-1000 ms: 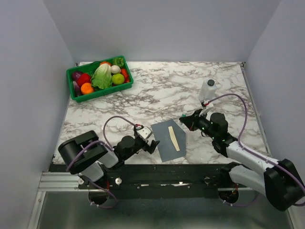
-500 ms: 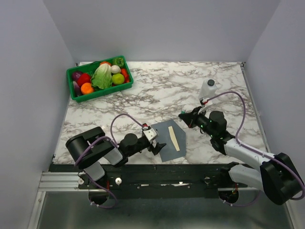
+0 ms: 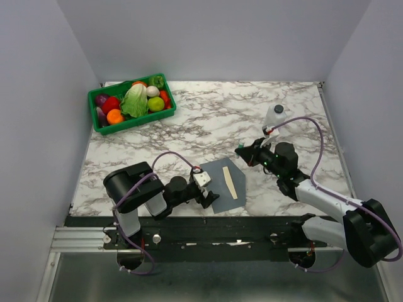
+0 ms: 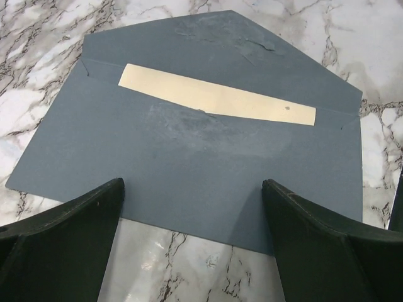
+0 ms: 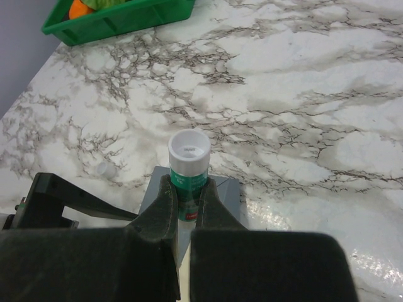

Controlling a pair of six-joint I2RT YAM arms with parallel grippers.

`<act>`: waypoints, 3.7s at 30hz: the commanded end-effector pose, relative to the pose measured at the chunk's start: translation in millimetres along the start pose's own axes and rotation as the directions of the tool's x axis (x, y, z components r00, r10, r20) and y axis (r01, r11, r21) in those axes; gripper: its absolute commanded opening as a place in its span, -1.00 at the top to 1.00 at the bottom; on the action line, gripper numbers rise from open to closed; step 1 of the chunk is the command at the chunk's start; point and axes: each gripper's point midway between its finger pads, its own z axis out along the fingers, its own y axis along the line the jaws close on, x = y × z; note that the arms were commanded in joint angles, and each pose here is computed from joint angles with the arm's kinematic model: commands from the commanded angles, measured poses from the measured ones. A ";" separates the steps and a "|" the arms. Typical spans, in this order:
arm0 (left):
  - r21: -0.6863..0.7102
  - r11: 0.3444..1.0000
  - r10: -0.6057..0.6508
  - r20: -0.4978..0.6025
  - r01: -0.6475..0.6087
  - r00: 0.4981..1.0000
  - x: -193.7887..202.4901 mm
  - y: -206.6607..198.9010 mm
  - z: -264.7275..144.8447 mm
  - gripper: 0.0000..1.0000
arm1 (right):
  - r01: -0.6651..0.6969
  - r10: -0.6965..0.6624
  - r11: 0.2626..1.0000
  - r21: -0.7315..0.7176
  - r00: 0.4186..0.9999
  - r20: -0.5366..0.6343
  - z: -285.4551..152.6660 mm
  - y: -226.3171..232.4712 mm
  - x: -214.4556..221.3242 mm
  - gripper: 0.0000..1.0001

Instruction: Place the letter into the envelope and seal it

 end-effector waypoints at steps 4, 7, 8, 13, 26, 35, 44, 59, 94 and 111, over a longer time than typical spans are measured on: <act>0.003 1.000 0.019 0.304 -0.021 0.952 -71.9 0.5 4.7 -0.97 | -0.017 0.017 1.000 -0.002 1.000 -0.023 3.5 2.0 3.4 0.99; -0.007 1.000 0.016 0.287 -0.015 0.958 -65.2 2.3 4.4 -0.97 | -0.021 0.021 1.000 0.003 0.999 -0.036 2.9 0.9 6.1 0.99; -0.017 1.000 0.011 0.282 -0.006 0.959 -63.2 4.1 3.5 -0.96 | -0.022 0.023 1.000 0.010 0.998 -0.053 3.7 -0.4 10.1 0.99; -0.032 0.999 0.001 0.235 0.006 0.972 -46.2 6.0 0.5 -0.89 | -0.019 0.021 0.999 0.028 0.996 -0.085 4.0 -3.4 14.1 0.99; -0.136 0.990 0.067 0.165 -0.044 0.984 -23.3 22.4 0.3 -0.89 | -0.003 0.007 0.999 0.042 0.996 -0.092 0.6 -6.4 16.0 0.99; -0.179 0.979 0.123 0.120 -0.100 0.985 -11.5 24.9 1.0 -0.89 | 0.001 0.003 0.999 0.049 0.995 -0.095 0.1 -7.7 15.3 0.99; -0.174 0.980 0.118 0.104 -0.098 0.988 -4.8 22.7 3.5 -0.88 | 0.062 -0.064 0.995 -0.074 0.998 -0.026 -1.6 13.1 6.6 0.99; -0.178 0.981 0.096 0.088 -0.079 0.992 3.0 23.6 5.4 -0.88 | 0.170 -0.170 0.985 0.006 0.984 0.054 26.4 13.2 19.7 0.99; -0.194 0.980 0.064 0.080 -0.048 0.995 7.8 33.7 5.8 -0.88 | 0.238 -0.249 0.965 0.112 0.964 0.094 58.1 5.0 62.7 0.99; -0.178 0.984 0.039 0.082 -0.024 0.996 9.4 31.2 8.3 -0.88 | 0.238 -0.244 0.964 0.117 0.969 0.038 61.5 0.6 86.5 0.99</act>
